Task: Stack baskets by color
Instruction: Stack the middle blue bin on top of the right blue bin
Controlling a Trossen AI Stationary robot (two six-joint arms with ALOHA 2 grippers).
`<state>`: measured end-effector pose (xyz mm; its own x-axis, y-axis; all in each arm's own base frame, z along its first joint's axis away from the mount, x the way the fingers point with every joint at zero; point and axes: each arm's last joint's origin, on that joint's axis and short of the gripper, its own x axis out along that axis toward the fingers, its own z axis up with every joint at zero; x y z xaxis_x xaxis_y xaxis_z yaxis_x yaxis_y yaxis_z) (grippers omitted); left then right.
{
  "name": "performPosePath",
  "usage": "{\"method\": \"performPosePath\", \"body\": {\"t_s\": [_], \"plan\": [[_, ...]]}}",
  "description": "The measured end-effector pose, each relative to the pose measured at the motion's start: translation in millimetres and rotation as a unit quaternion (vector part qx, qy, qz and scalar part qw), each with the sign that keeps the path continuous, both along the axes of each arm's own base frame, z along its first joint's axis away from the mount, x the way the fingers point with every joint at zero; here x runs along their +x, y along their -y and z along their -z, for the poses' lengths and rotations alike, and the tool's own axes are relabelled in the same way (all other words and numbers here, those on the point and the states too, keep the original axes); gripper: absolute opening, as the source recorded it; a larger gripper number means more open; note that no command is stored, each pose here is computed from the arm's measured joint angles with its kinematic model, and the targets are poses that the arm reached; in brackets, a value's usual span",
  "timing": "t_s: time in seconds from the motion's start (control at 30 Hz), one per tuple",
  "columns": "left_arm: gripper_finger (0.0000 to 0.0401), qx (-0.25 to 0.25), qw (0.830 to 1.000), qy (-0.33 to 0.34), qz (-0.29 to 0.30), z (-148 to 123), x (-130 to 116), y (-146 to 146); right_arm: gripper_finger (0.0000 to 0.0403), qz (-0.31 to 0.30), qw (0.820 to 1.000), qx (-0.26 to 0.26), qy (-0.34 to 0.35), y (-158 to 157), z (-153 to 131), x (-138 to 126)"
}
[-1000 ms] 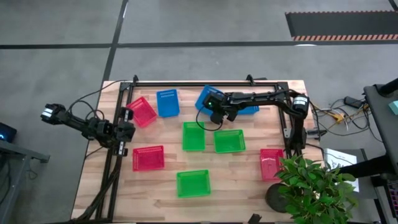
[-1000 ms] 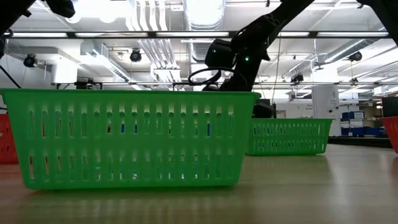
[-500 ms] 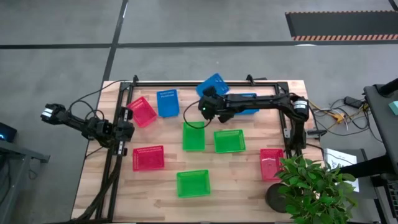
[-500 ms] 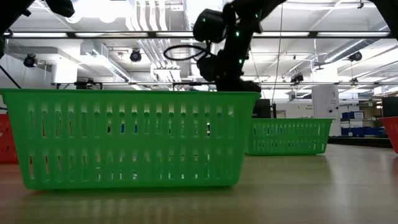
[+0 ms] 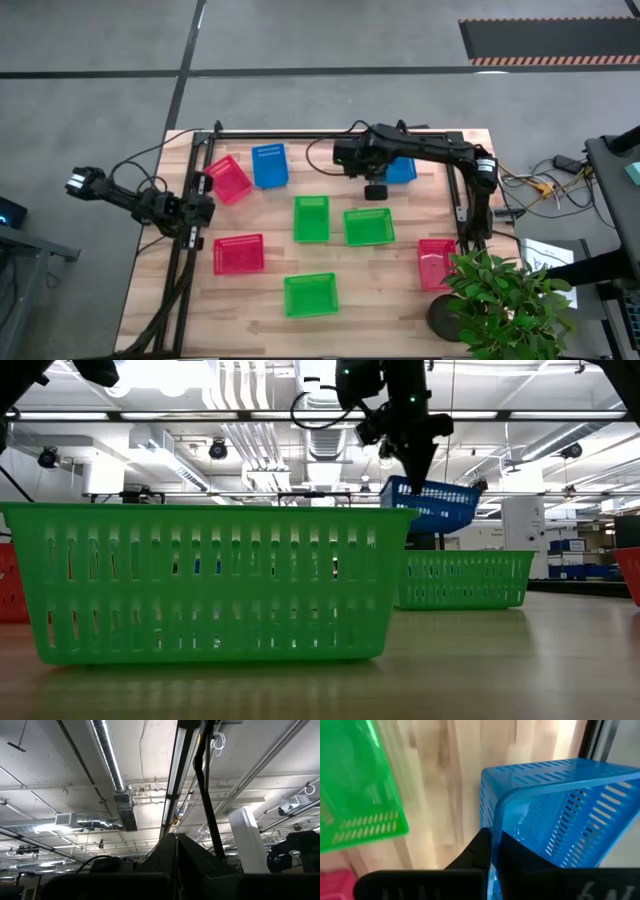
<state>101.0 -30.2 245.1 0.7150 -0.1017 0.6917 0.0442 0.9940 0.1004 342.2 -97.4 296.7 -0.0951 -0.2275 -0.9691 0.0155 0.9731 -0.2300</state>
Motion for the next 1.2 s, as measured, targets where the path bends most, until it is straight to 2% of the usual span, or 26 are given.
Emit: {"method": "performPosePath", "body": {"t_s": [0.27, 0.8, 1.2], "plan": [[0.0, 0.0, 1.0, -0.001, 0.0, 0, 0, 0, 0.0009, 0.015, 0.999, 0.004, -0.041, 0, 18, -8], [0.0, 0.002, 1.0, -0.001, 0.003, 0, 0, 0, 0.0009, 0.023, 0.998, 0.008, -0.053, 39, 54, -21], [0.0, 0.003, 1.0, 0.0, 0.004, 0, 0, 0, 0.0009, 0.015, 0.999, 0.006, -0.047, 43, 59, -20]]}}
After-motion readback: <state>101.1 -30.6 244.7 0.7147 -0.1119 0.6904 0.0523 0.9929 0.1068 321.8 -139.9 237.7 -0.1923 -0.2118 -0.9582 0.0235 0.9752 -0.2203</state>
